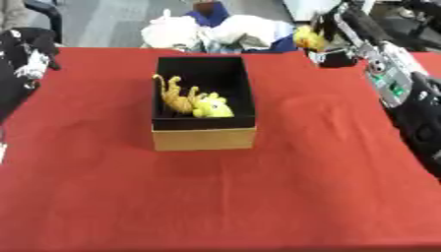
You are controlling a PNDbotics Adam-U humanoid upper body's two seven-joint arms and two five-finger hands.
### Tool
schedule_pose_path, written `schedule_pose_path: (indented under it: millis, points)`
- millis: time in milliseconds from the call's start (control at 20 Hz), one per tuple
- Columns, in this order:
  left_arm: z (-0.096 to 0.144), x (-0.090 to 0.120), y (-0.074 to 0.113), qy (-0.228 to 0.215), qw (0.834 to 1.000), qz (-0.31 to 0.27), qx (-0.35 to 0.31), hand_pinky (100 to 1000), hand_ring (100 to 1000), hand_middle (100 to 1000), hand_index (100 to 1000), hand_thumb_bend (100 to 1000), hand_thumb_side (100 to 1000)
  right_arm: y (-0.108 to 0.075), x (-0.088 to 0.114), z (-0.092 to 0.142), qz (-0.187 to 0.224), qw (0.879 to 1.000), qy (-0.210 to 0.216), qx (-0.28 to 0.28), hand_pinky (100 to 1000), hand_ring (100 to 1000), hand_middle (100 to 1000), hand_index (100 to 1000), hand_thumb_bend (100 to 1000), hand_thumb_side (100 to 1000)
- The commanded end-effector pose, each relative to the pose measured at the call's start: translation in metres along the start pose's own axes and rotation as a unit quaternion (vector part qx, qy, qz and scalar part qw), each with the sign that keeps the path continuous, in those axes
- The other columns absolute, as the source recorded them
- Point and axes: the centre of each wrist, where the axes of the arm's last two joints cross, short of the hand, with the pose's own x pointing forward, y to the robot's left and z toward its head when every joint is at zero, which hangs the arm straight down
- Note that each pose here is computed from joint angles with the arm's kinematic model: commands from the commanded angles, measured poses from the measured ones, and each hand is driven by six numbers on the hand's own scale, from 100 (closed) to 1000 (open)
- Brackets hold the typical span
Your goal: Pick up objects on the table and place them in the box.
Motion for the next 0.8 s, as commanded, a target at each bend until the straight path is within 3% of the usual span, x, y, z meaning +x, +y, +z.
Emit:
schedule_pose_path:
  millis: [50, 350, 550, 650, 700, 750, 800]
  points:
    - [-0.006, 0.013, 0.001, -0.027, 1.000, 0.000, -0.004, 632, 499, 539, 736, 229, 659, -0.013, 0.016, -0.020, 0.013, 0.999, -0.032, -0.010, 532, 484, 256, 320, 231, 100]
    - [-0.010, 0.021, -0.003, -0.043, 0.999, 0.008, -0.010, 632, 499, 538, 736, 227, 656, 0.011, 0.038, -0.037, 0.013, 0.997, -0.070, 0.020, 546, 493, 264, 331, 273, 100]
    - [-0.010, 0.023, -0.005, -0.045, 0.999, 0.012, -0.010, 633, 499, 537, 736, 223, 659, 0.031, 0.050, -0.040, 0.018, 0.994, -0.099, 0.051, 577, 529, 316, 391, 319, 100]
    - [-0.011, 0.023, -0.005, -0.045, 0.999, 0.013, -0.010, 633, 499, 537, 736, 221, 661, 0.040, 0.056, -0.040, 0.025, 0.990, -0.116, 0.074, 612, 578, 378, 466, 356, 100]
    - [-0.011, 0.023, -0.005, -0.046, 0.999, 0.014, -0.010, 633, 499, 537, 736, 220, 661, 0.045, 0.058, -0.039, 0.029, 0.988, -0.125, 0.092, 646, 628, 438, 529, 434, 100]
    - [-0.011, 0.023, -0.006, -0.046, 0.999, 0.014, -0.011, 633, 499, 537, 736, 220, 662, 0.050, 0.060, -0.038, 0.033, 0.984, -0.132, 0.117, 658, 652, 466, 555, 367, 100]
    - [-0.011, 0.023, -0.006, -0.046, 0.999, 0.015, -0.012, 633, 499, 537, 737, 219, 664, 0.055, 0.062, -0.038, 0.039, 0.979, -0.139, 0.146, 708, 737, 572, 662, 369, 100]
